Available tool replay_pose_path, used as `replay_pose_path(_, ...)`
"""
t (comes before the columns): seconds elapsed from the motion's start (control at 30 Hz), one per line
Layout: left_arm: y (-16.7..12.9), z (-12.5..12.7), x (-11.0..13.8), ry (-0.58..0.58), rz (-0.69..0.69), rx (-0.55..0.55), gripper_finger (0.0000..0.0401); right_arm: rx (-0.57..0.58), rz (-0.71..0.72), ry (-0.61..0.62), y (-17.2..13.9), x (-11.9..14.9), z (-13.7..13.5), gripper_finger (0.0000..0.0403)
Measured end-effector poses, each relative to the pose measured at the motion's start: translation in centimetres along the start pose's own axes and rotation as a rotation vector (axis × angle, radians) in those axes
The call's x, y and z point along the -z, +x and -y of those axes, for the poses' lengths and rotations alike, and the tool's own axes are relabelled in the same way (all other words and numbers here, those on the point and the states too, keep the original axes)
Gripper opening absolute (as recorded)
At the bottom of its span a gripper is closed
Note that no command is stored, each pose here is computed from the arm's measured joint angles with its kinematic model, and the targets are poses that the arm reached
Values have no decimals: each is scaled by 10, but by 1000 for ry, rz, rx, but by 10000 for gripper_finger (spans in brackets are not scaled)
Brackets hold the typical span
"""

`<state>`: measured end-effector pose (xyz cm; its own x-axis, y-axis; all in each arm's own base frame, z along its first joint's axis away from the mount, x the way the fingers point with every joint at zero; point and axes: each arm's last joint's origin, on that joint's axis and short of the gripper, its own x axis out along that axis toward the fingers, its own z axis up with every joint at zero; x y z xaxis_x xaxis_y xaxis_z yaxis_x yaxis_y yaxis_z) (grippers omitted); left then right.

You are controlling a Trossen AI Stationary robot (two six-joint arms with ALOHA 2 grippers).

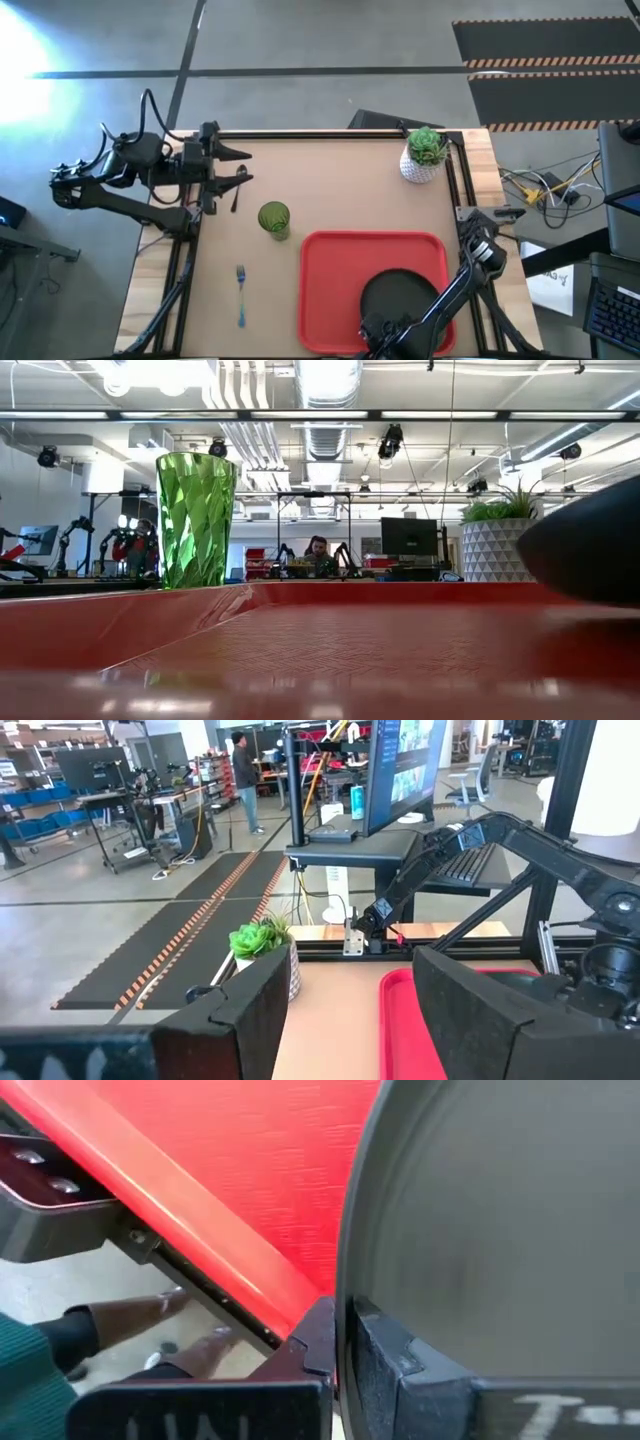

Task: Pick and place plate/cup/fork/spoon on tray
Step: Put the black plate on the red serving tray

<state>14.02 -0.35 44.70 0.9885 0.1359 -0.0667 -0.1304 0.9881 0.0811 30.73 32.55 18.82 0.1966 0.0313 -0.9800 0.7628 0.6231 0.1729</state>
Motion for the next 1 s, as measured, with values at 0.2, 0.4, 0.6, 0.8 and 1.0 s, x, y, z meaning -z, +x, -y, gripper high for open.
replay_pose_path(0.2,-1,0,0,0,2,-1,195,6,6,-14,7,-3,3,9)
replay_pose_path(0.4,0,0,-1,-1,2,0,195,1,21,-65,14,-20,3,9)
replay_pose_path(0.6,0,0,0,-2,0,1,195,-66,57,-114,15,-36,-6,9)
replay_pose_path(0.8,-2,0,-1,-4,5,8,195,-104,80,-110,15,-40,-10,9)
replay_pose_path(1.0,-4,-1,-1,-6,12,10,195,-119,80,-80,15,-40,-11,13)
